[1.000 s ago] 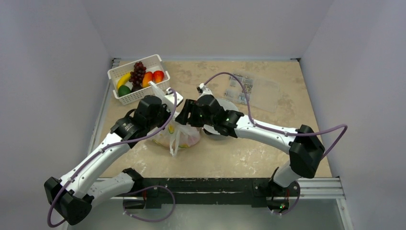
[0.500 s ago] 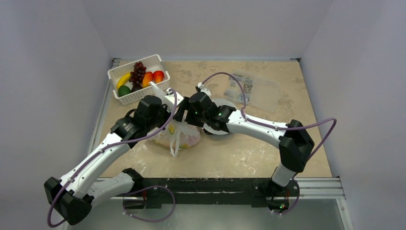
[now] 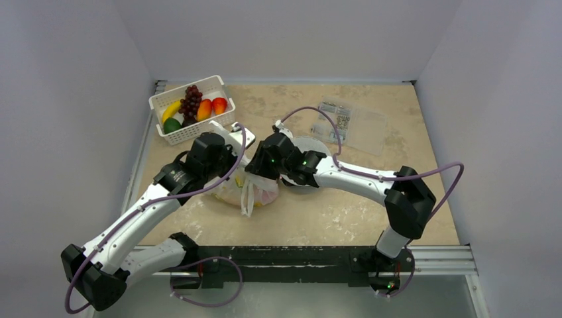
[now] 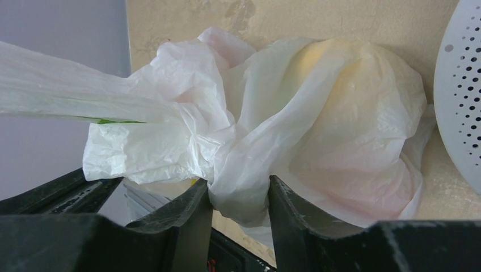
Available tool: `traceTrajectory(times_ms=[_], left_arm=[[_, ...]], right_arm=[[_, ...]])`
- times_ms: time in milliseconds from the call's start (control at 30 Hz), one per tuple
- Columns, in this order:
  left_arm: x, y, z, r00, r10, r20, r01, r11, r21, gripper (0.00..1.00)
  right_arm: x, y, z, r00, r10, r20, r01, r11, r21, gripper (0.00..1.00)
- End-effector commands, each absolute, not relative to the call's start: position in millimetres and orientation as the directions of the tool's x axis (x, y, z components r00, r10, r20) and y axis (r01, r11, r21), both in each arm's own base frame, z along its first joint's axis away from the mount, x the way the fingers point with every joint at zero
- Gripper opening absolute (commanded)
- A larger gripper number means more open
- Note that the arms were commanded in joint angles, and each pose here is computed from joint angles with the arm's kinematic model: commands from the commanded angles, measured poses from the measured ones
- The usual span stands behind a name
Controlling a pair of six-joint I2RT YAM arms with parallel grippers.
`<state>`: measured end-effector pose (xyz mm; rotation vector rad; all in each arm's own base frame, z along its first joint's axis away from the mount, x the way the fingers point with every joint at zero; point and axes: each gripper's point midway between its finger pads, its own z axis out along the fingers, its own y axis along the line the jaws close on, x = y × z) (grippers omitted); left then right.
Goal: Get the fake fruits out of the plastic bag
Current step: Untie the plastic bag at the center of the board.
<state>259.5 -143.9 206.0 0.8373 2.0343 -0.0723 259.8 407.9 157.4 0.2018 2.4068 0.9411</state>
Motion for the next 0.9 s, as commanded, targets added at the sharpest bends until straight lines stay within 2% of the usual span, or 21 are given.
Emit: traceTrajectory(times_ms=[0, 133, 267, 467, 767, 800, 867], left_arm=[[273, -137, 232, -0.298, 0.507, -0.809, 0.512, 0.800, 0.313, 0.00], [277, -127, 234, -0.305, 0.507, -0.806, 0.463, 0.819, 0.340, 0.00], [278, -124, 235, -0.299, 0.506, -0.809, 0.443, 0.825, 0.351, 0.00], [278, -123, 233, -0.304, 0.508, -0.806, 0.441, 0.825, 0.354, 0.00], [274, -131, 227, -0.307, 0.507, -0.805, 0.485, 0.812, 0.325, 0.00], [273, -134, 226, -0.309, 0.506, -0.805, 0.498, 0.808, 0.316, 0.02], [271, -138, 223, -0.325, 0.512, -0.795, 0.524, 0.797, 0.299, 0.19]], right_arm=[[248, 392, 142, -0.859, 0.308, -0.409, -0.028, 0.769, 0.638, 0.34], [237, 386, 129, -0.878, 0.279, -0.390, -0.031, 0.779, 0.627, 0.20], [227, 368, 119, -0.880, 0.255, -0.401, -0.039, 0.803, 0.595, 0.12], [210, 352, 108, -0.887, 0.181, -0.425, -0.115, 0.804, 0.583, 0.11], [209, 371, 128, -0.865, 0.109, -0.490, -0.267, 0.727, 0.633, 0.12], [209, 374, 131, -0.858, 0.095, -0.504, -0.294, 0.714, 0.635, 0.12], [211, 379, 138, -0.837, 0.064, -0.543, -0.353, 0.696, 0.626, 0.13]])
